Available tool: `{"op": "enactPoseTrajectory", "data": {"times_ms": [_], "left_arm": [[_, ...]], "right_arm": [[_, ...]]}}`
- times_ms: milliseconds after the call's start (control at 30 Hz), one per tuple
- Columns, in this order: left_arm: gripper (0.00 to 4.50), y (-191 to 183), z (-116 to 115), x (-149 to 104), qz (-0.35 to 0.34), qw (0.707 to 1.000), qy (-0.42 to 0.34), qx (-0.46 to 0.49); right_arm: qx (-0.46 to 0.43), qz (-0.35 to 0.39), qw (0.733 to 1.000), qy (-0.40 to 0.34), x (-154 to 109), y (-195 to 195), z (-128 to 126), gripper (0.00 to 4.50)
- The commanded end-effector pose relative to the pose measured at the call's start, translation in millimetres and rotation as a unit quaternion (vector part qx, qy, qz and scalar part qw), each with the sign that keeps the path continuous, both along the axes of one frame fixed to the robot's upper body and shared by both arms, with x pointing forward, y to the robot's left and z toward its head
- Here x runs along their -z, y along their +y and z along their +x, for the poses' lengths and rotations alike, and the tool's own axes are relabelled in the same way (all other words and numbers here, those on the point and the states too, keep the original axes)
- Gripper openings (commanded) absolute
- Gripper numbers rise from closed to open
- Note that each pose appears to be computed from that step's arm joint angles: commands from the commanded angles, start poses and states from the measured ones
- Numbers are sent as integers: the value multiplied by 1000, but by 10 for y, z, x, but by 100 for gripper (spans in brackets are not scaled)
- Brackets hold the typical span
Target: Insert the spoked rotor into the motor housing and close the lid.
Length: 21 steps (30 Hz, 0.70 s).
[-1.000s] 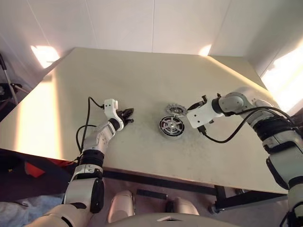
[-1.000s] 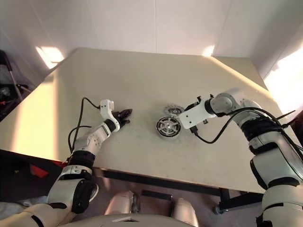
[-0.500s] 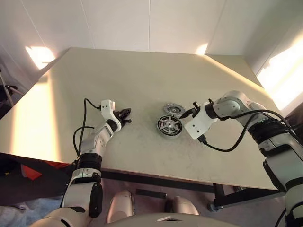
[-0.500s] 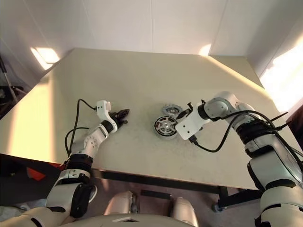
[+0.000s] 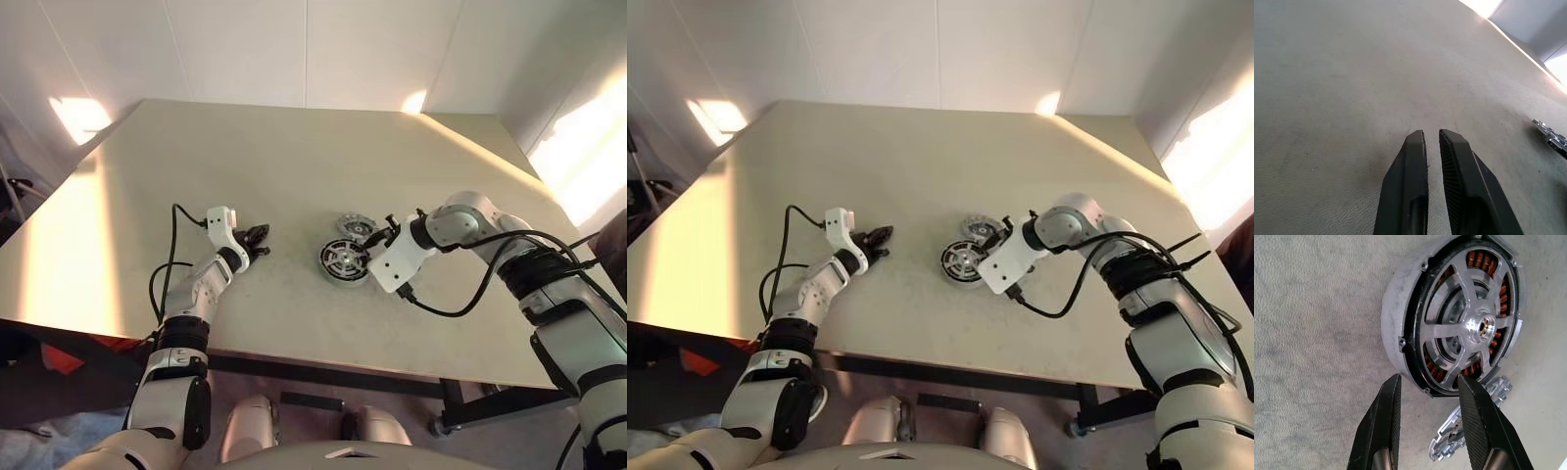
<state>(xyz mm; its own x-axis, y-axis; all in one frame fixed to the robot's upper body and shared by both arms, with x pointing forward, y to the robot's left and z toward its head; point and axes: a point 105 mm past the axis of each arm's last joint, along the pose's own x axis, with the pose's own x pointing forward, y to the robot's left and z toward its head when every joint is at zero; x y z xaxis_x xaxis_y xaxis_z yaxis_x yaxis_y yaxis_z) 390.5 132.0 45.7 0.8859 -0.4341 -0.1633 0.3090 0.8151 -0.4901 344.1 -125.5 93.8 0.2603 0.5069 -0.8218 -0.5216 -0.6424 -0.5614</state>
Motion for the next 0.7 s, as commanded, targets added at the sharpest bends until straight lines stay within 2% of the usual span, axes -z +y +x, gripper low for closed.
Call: {"op": "enactPoseTrajectory", "data": {"times_ms": [33,133,233,367,400,633,700], "left_arm": [[51,29,-31,76,2,1000,13,-6],[51,46,-37,85,2,1000,14,-9],[51,55,-36,83,2,1000,14,-10],[51,62,-35,78,2,1000,13,-11],[51,63,-35,76,2,1000,13,-11],[51,33,-38,83,1,1000,13,-10],[51,19,-36,82,1,1000,13,-10]], "right_arm": [[-29,4,999,-22,-108,109,23,202],[-32,-1,999,-18,-69,126,25,202],[-26,-8,1000,-16,-32,114,52,141],[-18,-8,1000,-16,-17,88,77,20],[-17,-6,1000,-17,-23,79,79,2],[0,30,999,-14,-167,119,69,2],[15,46,999,13,-206,130,18,2]]}}
